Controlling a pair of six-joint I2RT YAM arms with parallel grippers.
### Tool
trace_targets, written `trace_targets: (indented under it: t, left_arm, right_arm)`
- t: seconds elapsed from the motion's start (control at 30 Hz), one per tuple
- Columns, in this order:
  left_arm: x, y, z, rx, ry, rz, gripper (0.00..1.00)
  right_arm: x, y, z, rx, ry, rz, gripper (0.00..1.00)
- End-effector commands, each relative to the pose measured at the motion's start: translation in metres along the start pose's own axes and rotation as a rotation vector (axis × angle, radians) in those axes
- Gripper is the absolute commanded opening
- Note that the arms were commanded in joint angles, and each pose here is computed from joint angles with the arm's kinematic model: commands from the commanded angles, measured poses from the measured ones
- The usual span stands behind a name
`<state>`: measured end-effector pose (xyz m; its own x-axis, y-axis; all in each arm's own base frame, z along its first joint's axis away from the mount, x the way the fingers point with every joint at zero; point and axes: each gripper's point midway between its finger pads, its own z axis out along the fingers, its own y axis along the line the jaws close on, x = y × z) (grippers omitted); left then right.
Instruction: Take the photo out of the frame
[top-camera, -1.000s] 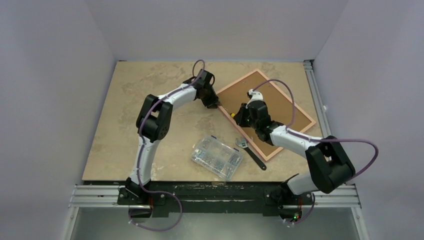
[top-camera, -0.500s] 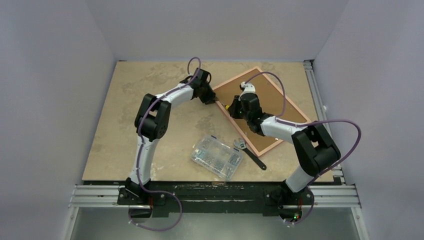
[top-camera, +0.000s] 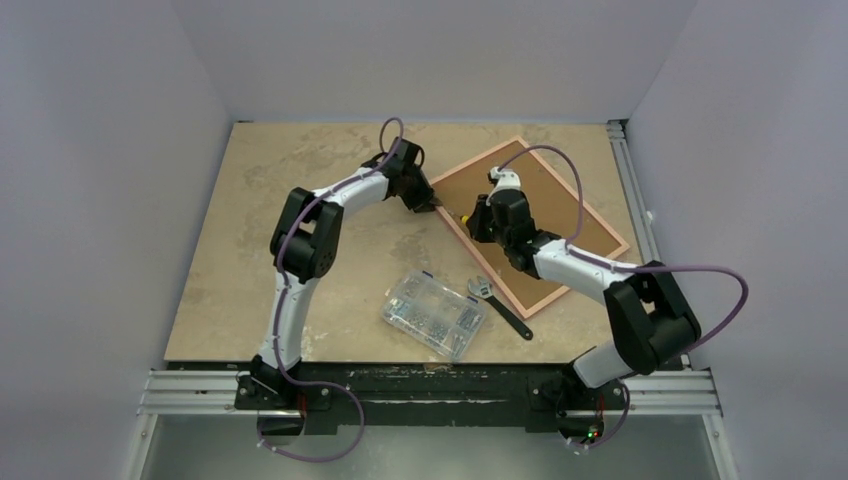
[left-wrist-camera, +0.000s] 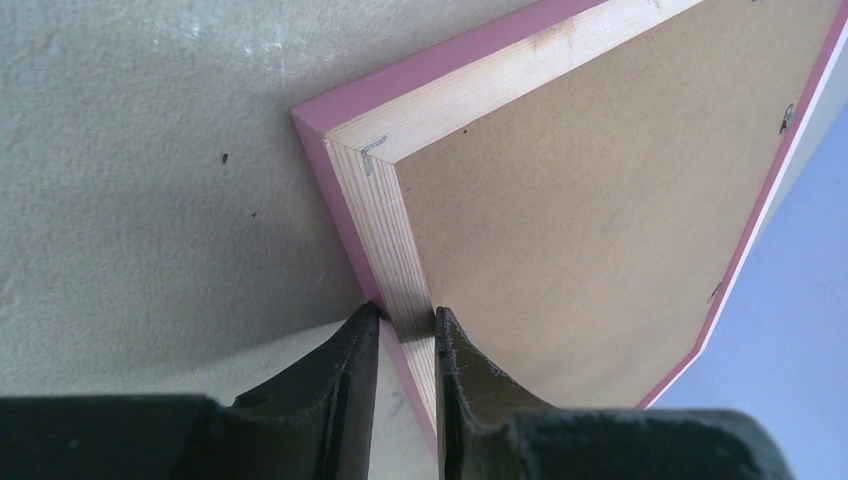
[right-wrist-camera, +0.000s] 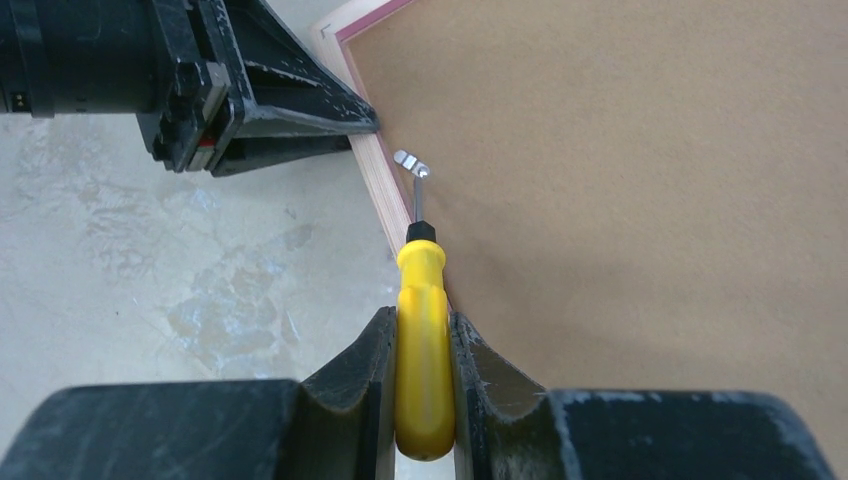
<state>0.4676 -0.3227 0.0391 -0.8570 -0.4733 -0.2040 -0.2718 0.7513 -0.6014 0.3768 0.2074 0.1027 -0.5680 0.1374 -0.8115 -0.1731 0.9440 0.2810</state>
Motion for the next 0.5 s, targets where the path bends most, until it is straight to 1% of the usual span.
trace_targets:
  t: [0.0,0.2,0.37,0.47]
  left_arm:
    - [0.015,-0.027,-0.004,0.103,0.065,0.009,0.1]
    - [0.012,-0.029,-0.006,0.109,0.044,-0.001,0.0]
    - [0.014,-0.026,-0.007,0.103,0.045,-0.003,0.0]
    - [0.017,-0.023,-0.005,0.1,0.052,-0.018,0.0]
  right_arm:
    - [-0.007,-0.008,-0.02,0.008,-0.052,0.014,0.0]
    - [0.013,-0.012,-0.02,-0.004,-0.022,0.031,0.0]
    - [0.02,-0.002,-0.007,-0.051,-0.016,0.063,0.0]
    - [0.009,-0.002,0.007,-0.035,-0.058,0.056,0.0]
